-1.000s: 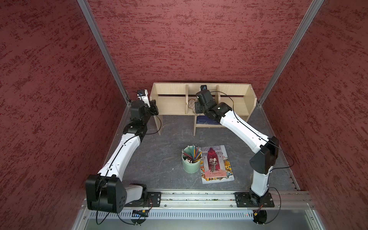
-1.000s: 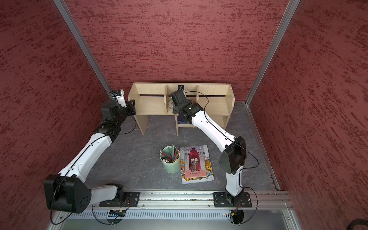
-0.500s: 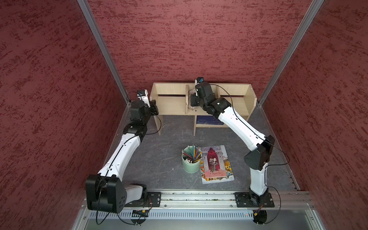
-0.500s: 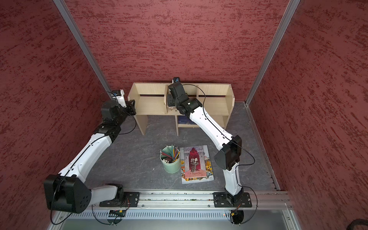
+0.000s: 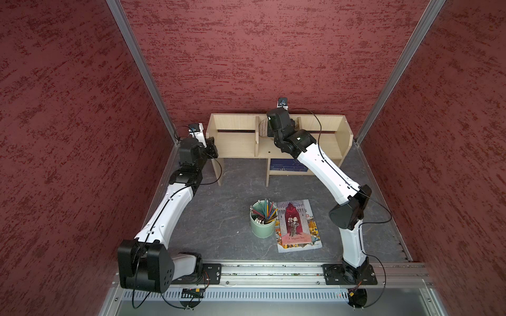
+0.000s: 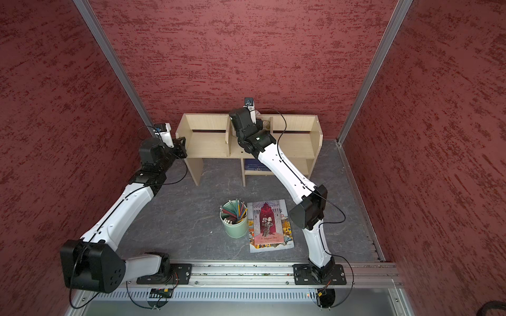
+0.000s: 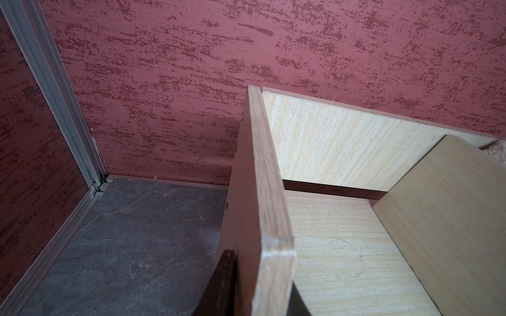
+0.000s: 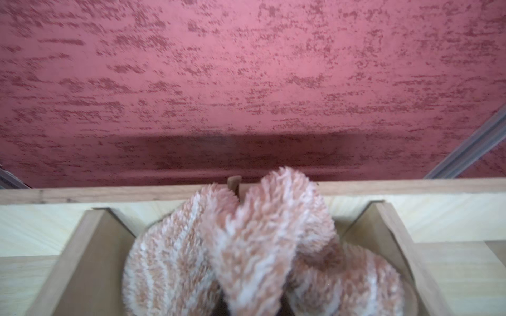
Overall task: Wipe the bookshelf clean with a cloth
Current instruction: Wipe the dust from the shelf, then adjust the cleaning item, then hold the shelf at the center of the board, then wipe the dust from the shelf.
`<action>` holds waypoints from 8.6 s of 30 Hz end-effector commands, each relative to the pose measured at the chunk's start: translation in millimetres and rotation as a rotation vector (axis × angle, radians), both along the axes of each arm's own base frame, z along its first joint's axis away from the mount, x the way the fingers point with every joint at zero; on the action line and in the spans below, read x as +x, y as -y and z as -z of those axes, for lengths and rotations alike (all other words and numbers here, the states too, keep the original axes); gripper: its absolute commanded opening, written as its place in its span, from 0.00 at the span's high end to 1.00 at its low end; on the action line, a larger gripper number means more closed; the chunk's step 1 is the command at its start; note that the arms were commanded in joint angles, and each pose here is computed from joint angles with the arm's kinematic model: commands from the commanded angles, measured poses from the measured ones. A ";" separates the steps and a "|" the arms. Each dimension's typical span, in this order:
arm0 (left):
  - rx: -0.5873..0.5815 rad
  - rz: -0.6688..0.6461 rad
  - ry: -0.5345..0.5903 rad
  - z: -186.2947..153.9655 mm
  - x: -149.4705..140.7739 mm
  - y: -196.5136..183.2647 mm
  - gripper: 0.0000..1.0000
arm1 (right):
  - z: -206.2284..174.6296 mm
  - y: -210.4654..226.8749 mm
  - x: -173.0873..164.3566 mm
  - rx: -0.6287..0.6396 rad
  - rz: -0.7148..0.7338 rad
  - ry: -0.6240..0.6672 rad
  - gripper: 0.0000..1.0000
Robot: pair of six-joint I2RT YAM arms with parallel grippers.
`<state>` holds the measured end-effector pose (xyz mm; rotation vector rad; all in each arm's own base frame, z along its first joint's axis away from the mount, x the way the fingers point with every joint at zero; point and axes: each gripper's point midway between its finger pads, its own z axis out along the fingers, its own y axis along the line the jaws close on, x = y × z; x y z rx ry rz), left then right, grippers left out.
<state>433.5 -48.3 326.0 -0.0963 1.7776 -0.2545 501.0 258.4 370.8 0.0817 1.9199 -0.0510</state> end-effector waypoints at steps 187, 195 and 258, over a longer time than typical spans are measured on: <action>-0.166 0.384 -0.048 -72.7 -49.1 83.5 1.00 | -61.9 209.7 -126.9 0.163 0.071 -0.074 0.15; -0.181 0.384 -0.106 -50.5 -11.8 88.5 0.84 | -14.9 235.0 -84.1 0.210 0.087 -0.154 0.08; -0.051 0.314 -0.086 -42.4 46.2 146.8 1.00 | 47.7 239.6 -66.8 0.223 -0.057 -0.234 1.00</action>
